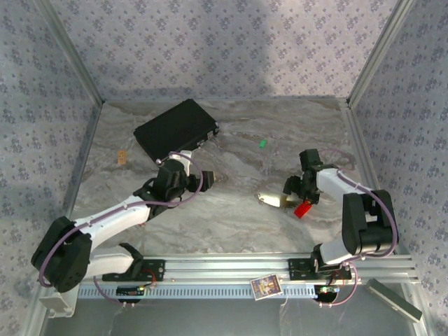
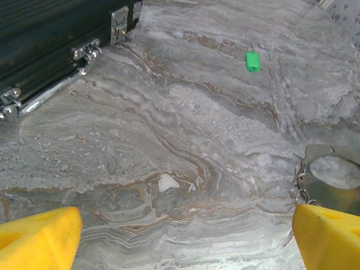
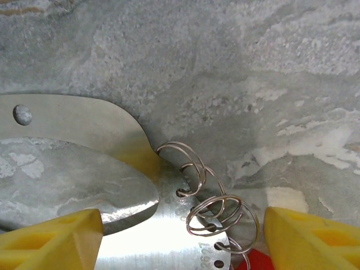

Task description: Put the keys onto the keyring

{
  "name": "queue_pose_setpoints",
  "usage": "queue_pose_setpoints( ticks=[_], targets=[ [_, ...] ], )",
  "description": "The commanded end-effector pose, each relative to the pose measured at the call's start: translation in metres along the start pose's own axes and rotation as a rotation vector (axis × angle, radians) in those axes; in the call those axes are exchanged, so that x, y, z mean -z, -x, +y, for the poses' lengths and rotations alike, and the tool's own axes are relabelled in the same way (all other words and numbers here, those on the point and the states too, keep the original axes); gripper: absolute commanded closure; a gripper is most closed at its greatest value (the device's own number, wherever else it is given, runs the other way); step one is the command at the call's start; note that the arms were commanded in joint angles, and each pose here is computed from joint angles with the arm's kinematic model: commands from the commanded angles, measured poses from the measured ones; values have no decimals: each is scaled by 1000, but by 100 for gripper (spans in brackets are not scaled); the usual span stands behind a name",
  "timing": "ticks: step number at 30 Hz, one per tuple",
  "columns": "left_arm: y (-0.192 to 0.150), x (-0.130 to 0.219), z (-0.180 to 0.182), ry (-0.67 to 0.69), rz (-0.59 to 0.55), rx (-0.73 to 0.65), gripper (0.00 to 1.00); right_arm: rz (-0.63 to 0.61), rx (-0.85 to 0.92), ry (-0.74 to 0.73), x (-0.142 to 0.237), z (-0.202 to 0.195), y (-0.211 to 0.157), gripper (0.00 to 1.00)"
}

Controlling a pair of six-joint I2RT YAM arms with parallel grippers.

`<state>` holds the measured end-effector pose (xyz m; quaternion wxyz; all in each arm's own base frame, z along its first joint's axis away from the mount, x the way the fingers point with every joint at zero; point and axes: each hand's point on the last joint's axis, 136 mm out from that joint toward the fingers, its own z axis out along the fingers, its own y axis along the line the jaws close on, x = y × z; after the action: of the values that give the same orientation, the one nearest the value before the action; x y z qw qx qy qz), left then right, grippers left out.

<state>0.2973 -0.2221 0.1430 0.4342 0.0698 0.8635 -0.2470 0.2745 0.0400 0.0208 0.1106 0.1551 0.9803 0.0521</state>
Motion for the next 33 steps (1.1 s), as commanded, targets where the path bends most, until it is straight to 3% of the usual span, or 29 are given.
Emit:
queue_pose_setpoints(
  ticks=[1,22,29,33],
  targets=[
    [9,6,-3,2,-34,6,4,25,67,104,-3,28,-2,25],
    [0,1,5,35,-8,42,5,63,248,301,15,142,-53,31],
    [2,-2,6,45,-19,50,0,-27,204,240,20,119,-42,25],
    [7,-2,19,134,-24,5,0,-122,183,232,35,104,-30,23]
  ],
)
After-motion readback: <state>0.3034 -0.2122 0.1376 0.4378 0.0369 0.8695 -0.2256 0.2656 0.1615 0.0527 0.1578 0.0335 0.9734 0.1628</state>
